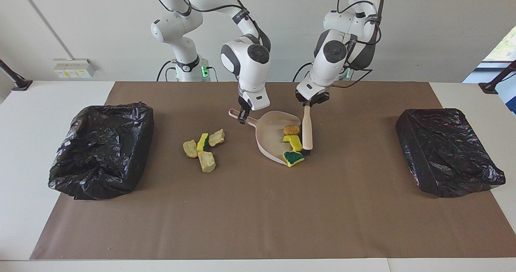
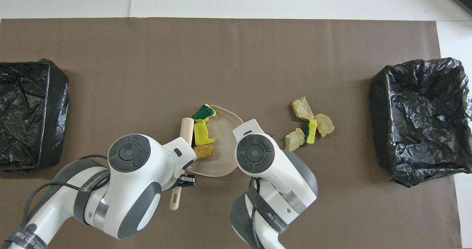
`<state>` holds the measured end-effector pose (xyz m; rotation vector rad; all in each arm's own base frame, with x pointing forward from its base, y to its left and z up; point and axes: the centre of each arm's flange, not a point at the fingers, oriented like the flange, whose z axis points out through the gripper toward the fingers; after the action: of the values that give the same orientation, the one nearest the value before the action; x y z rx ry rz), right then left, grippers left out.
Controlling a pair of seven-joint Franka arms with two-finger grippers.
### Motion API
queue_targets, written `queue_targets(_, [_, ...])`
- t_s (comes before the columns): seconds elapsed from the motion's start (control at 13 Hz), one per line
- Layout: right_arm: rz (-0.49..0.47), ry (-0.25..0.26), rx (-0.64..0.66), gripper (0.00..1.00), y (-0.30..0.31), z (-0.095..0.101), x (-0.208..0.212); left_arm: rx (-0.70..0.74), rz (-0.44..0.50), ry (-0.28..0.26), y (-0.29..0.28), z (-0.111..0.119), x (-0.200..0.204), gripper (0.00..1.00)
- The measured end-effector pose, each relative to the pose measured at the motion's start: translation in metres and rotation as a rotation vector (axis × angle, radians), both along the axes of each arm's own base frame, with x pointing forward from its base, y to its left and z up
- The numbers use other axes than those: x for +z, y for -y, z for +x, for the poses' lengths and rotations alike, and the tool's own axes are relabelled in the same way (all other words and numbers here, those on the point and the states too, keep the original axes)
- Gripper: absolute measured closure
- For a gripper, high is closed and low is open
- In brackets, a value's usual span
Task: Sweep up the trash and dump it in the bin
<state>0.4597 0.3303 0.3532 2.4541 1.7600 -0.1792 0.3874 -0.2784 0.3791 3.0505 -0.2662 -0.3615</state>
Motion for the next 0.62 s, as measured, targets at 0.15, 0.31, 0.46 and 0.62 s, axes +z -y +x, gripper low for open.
queue_targets(0.15, [0.000, 0.000, 0.000, 0.68, 0.000, 0.000, 0.000, 0.004, -0.020, -0.015, 0.014, -0.010, 0.002, 0.74])
queue_targets(0.31, [0.000, 0.000, -0.001, 0.68, 0.000, 0.000, 0.000, 0.000, -0.029, -0.018, 0.018, -0.009, 0.010, 0.74])
queue_targets(0.46, [0.000, 0.000, -0.001, 0.68, 0.000, 0.000, 0.000, -0.001, -0.032, -0.040, 0.006, 0.002, 0.027, 0.74])
queue_targets(0.62, [0.000, 0.000, -0.002, 0.68, 0.001, 0.001, 0.000, 0.001, -0.037, -0.067, -0.020, 0.012, 0.048, 0.74])
